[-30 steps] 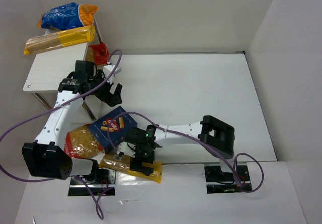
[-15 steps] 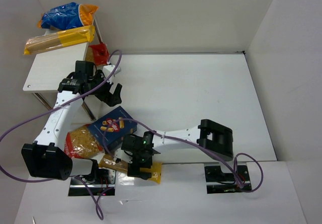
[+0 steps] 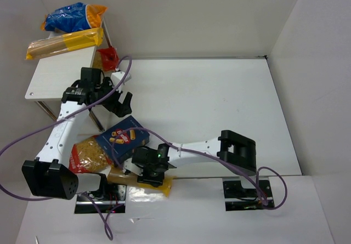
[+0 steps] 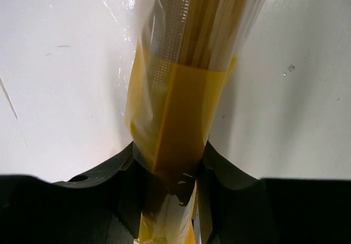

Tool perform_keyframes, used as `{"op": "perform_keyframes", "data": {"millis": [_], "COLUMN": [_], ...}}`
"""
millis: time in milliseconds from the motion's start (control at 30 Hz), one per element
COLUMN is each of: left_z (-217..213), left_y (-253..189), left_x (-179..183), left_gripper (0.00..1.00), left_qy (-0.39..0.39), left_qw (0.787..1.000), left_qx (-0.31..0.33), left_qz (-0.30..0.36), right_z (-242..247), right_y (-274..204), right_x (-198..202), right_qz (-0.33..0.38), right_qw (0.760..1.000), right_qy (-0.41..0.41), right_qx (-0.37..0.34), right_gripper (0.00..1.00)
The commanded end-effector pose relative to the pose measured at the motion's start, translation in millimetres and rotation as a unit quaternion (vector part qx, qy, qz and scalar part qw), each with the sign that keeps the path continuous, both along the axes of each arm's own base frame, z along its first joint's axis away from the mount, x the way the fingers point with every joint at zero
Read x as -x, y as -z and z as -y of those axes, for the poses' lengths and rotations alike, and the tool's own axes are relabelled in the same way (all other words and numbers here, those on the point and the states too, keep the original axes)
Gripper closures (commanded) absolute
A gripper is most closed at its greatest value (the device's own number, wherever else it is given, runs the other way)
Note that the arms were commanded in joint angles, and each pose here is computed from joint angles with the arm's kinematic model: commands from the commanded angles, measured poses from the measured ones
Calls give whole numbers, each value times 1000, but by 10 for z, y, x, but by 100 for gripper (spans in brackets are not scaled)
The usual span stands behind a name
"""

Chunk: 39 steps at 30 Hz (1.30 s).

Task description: Place and organize the pasta boxes and bags onto the shelf

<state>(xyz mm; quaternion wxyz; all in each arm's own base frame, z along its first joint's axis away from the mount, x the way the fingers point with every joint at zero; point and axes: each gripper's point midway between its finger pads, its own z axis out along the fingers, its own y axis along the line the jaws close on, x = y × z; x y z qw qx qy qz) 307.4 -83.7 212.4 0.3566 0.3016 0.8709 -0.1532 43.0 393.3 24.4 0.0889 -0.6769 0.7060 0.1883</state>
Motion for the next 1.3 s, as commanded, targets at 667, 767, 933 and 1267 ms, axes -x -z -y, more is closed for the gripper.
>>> {"op": "perform_keyframes", "data": {"millis": [667,767,933,1267], "left_z": [61,58,53,15], "left_y": [-110,-84,-41,-28], "left_x": [274,317,349,411], "left_gripper": [0,0,0,0], "left_qy": [25,25,28,25], "left_qw": [999,1000,1000,1000], "left_qx": [13,13,10,1], "left_qz": [16,11,8,12], "right_z": [1741,1834,1957,1736], "right_y": [-664,-783,-1188,-1783], "right_x": [-1975,-2127,-2439,-2957], "right_qz": [162,183,232,269], "right_qw": [963,958,941,922], "right_qy": [207,215,244,270], "right_qx": [50,50,26,-71], "right_gripper": [100,100,100,100]}}
